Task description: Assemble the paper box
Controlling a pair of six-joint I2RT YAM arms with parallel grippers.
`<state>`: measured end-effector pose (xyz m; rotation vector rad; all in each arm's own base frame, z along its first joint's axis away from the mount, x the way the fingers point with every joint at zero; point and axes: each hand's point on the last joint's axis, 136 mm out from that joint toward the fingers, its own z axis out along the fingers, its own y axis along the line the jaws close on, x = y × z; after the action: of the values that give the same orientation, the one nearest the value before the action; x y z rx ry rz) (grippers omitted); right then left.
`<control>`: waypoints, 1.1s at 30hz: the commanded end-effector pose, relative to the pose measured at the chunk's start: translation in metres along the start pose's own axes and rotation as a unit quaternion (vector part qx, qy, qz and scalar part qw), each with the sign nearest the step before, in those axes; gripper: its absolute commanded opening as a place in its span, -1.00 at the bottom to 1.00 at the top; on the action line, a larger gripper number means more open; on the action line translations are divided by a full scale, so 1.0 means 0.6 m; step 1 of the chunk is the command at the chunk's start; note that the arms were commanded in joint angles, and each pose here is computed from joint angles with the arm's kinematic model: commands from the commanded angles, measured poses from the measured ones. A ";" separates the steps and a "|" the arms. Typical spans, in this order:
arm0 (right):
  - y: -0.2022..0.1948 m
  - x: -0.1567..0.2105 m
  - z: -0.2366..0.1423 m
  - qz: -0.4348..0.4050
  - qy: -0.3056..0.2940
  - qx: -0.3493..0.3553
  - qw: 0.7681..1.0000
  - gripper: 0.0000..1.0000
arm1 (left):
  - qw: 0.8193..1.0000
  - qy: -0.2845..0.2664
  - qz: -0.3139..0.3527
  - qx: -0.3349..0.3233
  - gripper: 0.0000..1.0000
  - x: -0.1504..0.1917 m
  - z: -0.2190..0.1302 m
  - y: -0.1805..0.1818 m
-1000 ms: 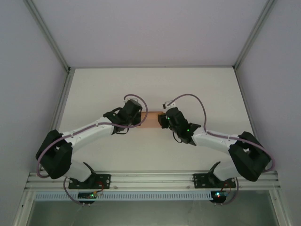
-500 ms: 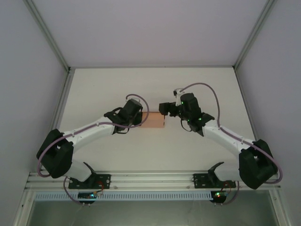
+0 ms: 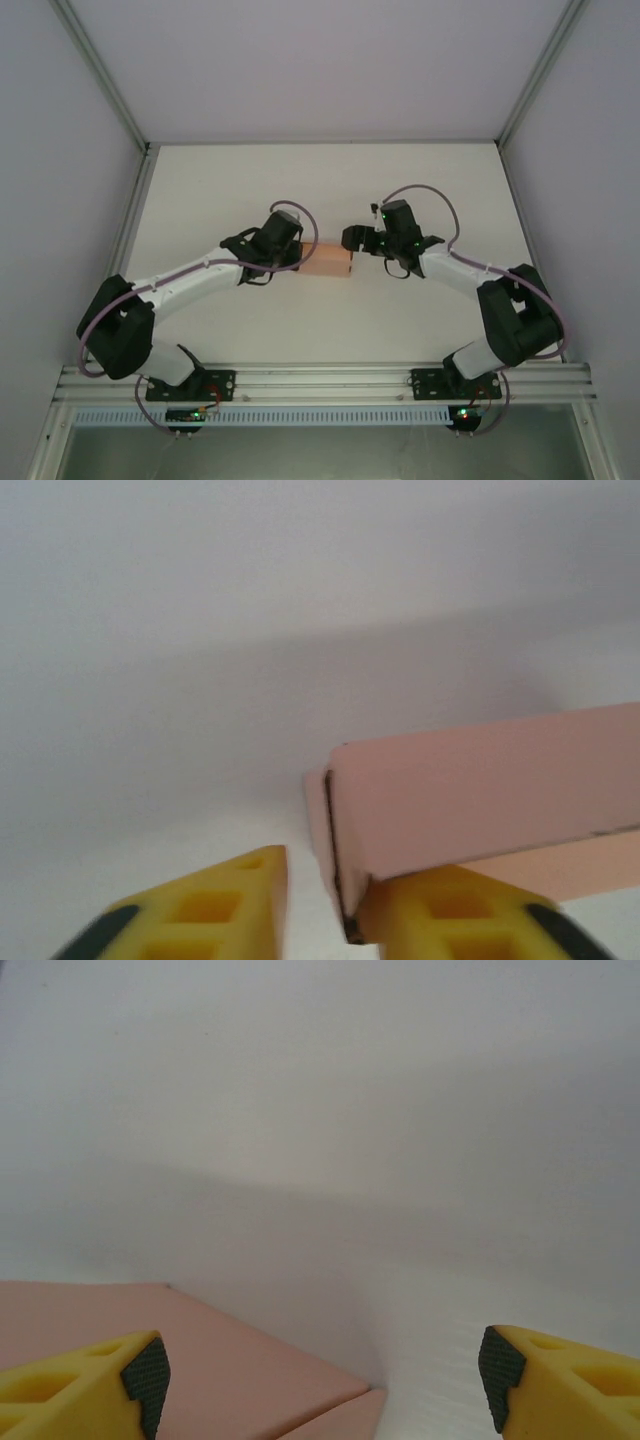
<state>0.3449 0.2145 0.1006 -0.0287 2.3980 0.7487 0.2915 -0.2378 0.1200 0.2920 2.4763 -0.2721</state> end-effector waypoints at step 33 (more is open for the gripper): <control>-0.052 0.103 0.027 -0.236 -0.012 0.136 0.962 0.68 | 0.976 0.049 -0.157 0.142 0.87 -0.015 -0.038 0.051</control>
<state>0.3439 0.2404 0.1124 -0.2760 2.0995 0.4477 0.2972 -0.1878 0.1429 -0.0001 2.5848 -0.6127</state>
